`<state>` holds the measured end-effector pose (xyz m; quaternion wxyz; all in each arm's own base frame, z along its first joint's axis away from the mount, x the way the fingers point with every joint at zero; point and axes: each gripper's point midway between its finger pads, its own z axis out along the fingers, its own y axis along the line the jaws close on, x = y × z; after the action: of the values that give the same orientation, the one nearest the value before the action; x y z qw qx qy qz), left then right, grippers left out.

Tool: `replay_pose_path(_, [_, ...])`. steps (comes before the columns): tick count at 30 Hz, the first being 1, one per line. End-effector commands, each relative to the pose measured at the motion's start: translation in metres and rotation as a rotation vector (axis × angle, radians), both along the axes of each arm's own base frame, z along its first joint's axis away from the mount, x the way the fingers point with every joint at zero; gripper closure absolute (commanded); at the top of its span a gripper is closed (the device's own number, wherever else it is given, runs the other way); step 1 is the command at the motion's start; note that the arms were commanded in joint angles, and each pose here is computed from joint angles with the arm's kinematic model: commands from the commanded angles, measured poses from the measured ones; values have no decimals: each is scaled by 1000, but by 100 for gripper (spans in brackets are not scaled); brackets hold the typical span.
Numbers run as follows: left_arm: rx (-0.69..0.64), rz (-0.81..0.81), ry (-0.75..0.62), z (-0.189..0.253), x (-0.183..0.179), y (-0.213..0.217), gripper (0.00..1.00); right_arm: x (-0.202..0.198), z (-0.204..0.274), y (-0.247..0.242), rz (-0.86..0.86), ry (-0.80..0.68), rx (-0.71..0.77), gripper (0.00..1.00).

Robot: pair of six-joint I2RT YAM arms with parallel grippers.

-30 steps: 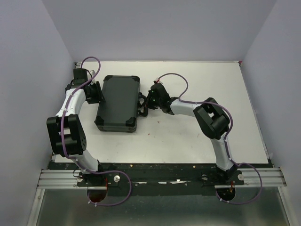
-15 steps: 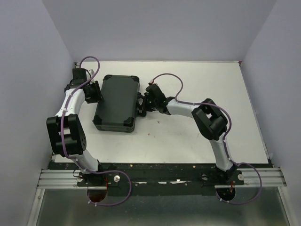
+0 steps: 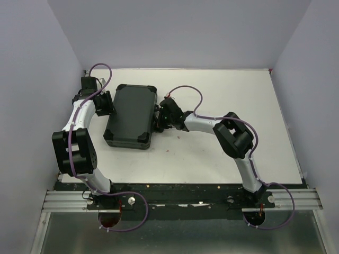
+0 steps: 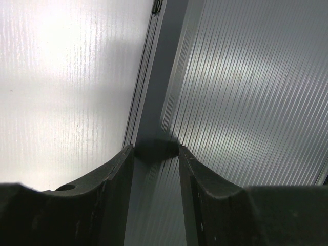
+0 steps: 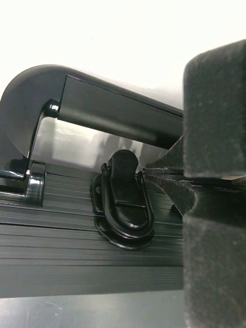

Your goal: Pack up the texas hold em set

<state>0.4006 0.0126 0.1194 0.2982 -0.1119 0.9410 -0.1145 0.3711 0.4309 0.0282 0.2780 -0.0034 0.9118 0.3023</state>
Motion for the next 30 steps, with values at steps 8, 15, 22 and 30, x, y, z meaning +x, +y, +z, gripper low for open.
replay_pose_path(8, [-52,-39,8,0,-3,-17,54,1,28,-30,46,-8,-48,96])
replay_pose_path(15, [-50,-39,9,0,-4,-17,54,14,26,-18,62,-5,-27,96])
replay_pose_path(22, [-51,-39,3,2,-2,-17,54,24,20,-20,42,-4,-51,97])
replay_pose_path(30, [-53,-43,5,1,-2,-18,54,24,-2,-28,24,19,-113,98])
